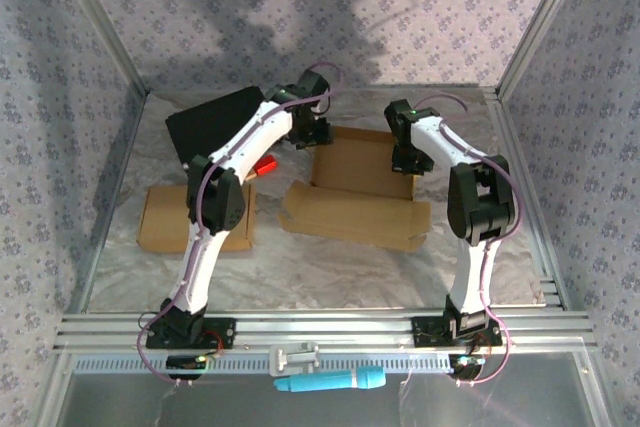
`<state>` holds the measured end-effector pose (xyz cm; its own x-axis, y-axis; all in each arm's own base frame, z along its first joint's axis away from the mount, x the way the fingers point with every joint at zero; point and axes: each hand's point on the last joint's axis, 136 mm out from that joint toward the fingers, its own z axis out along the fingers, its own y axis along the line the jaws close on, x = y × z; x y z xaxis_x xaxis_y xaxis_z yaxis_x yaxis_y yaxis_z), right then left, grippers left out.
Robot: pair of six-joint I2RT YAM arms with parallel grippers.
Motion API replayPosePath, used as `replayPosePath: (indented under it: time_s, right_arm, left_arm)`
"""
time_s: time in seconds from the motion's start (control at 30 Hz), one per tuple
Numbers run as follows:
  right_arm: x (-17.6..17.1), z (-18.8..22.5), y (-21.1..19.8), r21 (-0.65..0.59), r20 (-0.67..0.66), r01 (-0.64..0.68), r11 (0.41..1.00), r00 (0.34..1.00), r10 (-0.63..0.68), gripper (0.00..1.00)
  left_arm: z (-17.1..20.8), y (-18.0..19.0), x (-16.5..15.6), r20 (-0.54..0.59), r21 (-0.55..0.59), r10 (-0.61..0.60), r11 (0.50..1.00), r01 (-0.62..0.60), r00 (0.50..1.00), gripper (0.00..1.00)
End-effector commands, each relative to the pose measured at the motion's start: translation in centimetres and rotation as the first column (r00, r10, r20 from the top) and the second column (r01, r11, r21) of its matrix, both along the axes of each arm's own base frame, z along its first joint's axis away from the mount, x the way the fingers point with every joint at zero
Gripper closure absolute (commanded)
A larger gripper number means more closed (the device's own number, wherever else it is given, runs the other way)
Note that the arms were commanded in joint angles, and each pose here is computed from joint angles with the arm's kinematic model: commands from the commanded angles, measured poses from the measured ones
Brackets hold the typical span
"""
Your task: Fold the paper box
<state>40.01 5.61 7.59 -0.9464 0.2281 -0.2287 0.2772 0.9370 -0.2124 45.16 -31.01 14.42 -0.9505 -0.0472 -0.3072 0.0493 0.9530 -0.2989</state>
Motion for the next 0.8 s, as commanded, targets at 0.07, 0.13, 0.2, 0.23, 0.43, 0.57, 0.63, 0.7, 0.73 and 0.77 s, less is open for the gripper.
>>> replayPosePath:
  time_s: [0.07, 0.13, 0.2, 0.23, 0.43, 0.57, 0.63, 0.7, 0.73, 0.77]
  right_arm:
    - [-2.1, -1.6, -2.0, 0.027, -0.105, 0.161, 0.987, 0.982, -0.157, 1.0]
    - [-3.0, -2.3, -3.0, 0.066, -0.139, 0.276, 0.959, 0.954, -0.265, 1.0]
    - [-3.9, -2.9, -3.8, 0.099, -0.175, 0.372, 0.923, 0.92, -0.352, 1.0]
    - [-4.2, -3.0, -4.1, 0.111, -0.184, 0.407, 0.907, 0.905, -0.383, 1.0]
    - [-5.2, -3.2, -5.1, 0.184, -0.24, 0.557, 0.81, 0.824, -0.513, 1.0]
    - [-6.3, -3.9, -5.1, 0.213, -0.301, 0.664, 0.717, 0.743, -0.598, 1.0]
    - [-6.7, -4.3, -5.1, 0.225, -0.32, 0.708, 0.67, 0.703, -0.635, 1.0]
    - [-7.2, -4.7, -5.0, 0.234, -0.336, 0.753, 0.615, 0.656, -0.676, 1.0]
    - [-7.5, -4.8, -4.8, 0.236, -0.347, 0.775, 0.586, 0.63, -0.694, 1.0]
    - [-7.7, -5.0, -4.5, 0.243, -0.356, 0.798, 0.551, 0.602, -0.715, 1.0]
  left_arm:
    - [6.3, 2.0, 0.1, 0.068, -0.051, 0.053, 0.997, -0.049, 0.996, 0.54]
    - [7.9, 3.5, 0.2, 0.099, -0.045, 0.078, 0.996, -0.074, 0.992, 0.54]
    - [9.1, 5.4, 0.1, 0.12, -0.033, 0.103, 0.995, -0.099, 0.987, 0.54]
    - [9.4, 6.1, -0.1, 0.123, -0.029, 0.111, 0.994, -0.109, 0.986, 0.54]
    - [9.1, 10.3, -2.3, 0.118, -0.017, 0.166, 0.986, -0.165, 0.979, 0.57]
    - [6.3, 11.3, -5.2, 0.051, -0.029, 0.185, 0.983, -0.184, 0.981, 0.62]
    - [4.9, 10.8, -6.4, 0.012, -0.066, 0.188, 0.98, -0.187, 0.982, 0.65]
    - [3.6, 9.9, -7.7, -0.018, -0.086, 0.18, 0.98, -0.181, 0.983, 0.66]
    - [3.2, 9.2, -8.2, -0.029, -0.099, 0.173, 0.98, -0.175, 0.984, 0.67]
    - [2.6, 8.4, -8.7, -0.042, -0.116, 0.165, 0.979, -0.169, 0.985, 0.67]
